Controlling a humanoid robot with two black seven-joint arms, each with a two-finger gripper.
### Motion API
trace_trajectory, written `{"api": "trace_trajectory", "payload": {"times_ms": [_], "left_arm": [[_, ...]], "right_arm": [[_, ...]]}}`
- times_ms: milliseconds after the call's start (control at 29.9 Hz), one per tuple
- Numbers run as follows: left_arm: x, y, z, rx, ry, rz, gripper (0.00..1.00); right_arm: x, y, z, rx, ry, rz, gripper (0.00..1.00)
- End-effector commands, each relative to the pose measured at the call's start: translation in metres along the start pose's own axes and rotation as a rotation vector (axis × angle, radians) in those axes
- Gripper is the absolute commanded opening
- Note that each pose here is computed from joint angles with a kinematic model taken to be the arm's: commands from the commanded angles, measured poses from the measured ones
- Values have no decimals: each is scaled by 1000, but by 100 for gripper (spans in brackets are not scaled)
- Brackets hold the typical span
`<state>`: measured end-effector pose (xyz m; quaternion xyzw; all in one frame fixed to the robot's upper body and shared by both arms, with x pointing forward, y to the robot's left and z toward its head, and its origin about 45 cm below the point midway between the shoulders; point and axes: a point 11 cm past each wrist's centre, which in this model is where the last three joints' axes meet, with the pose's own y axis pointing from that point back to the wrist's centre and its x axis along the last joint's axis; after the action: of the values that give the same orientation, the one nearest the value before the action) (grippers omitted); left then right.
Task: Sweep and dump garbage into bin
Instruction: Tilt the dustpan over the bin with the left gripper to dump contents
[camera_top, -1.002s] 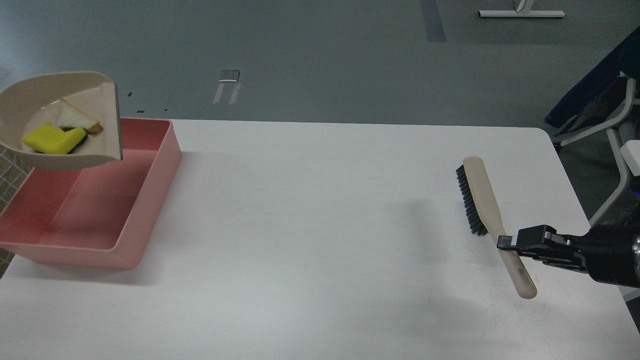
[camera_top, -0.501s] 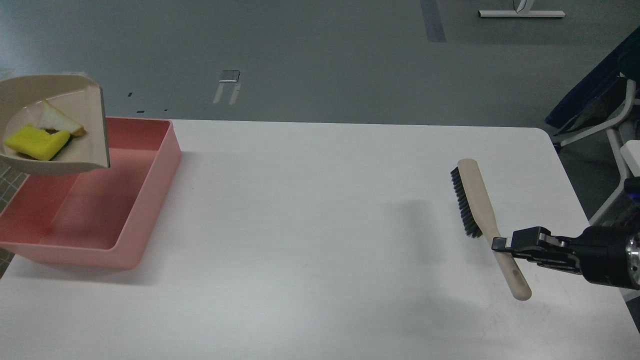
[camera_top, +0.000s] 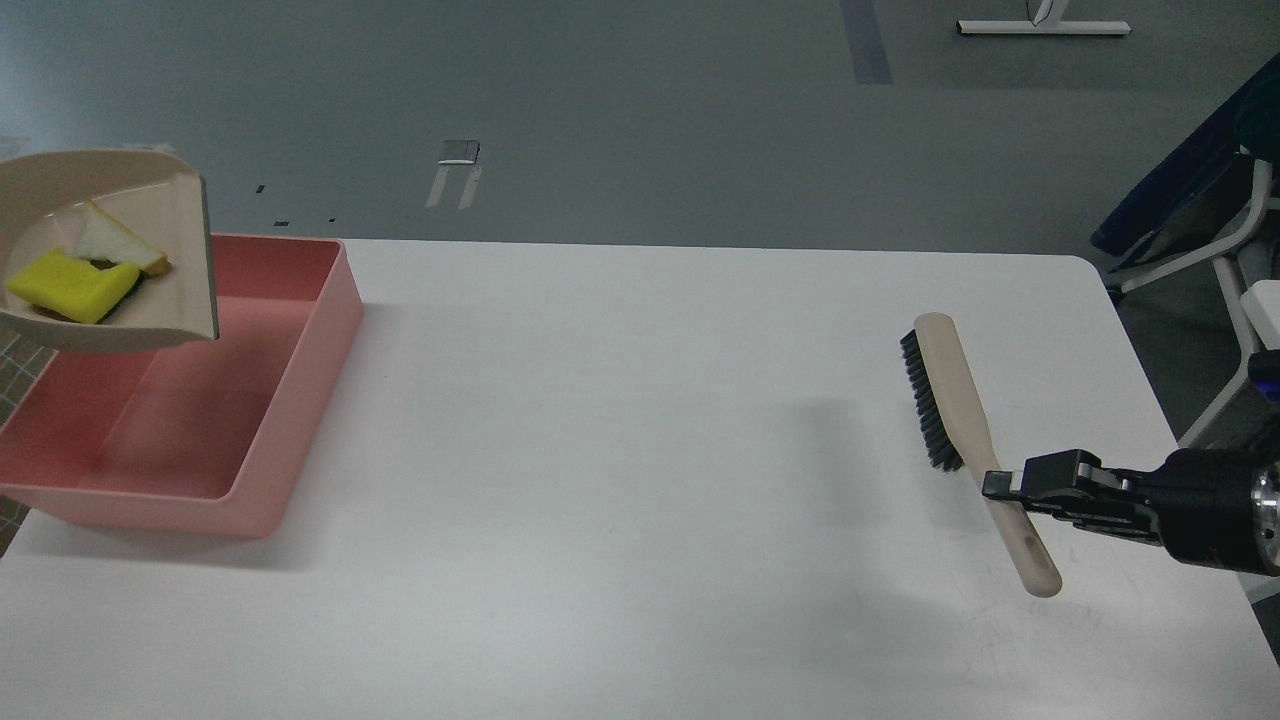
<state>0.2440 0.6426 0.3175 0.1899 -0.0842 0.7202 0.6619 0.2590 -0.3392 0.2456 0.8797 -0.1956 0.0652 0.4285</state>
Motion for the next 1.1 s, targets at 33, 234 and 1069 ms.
{"api": "trace_trajectory", "payload": {"times_ms": [33,234,1069], "left_arm": [[-5,-1,1,5,-80,-38,0],[-11,-3,1,16,-213,-99,0],[5,-15,64,-15,-716,-43,0]], "right_arm": [[-4,-6,-2,12,-3,-15,0],[-6,-6,0,10,-8,-19,0],[-10,-10,0,16,-14,-31,0]]}}
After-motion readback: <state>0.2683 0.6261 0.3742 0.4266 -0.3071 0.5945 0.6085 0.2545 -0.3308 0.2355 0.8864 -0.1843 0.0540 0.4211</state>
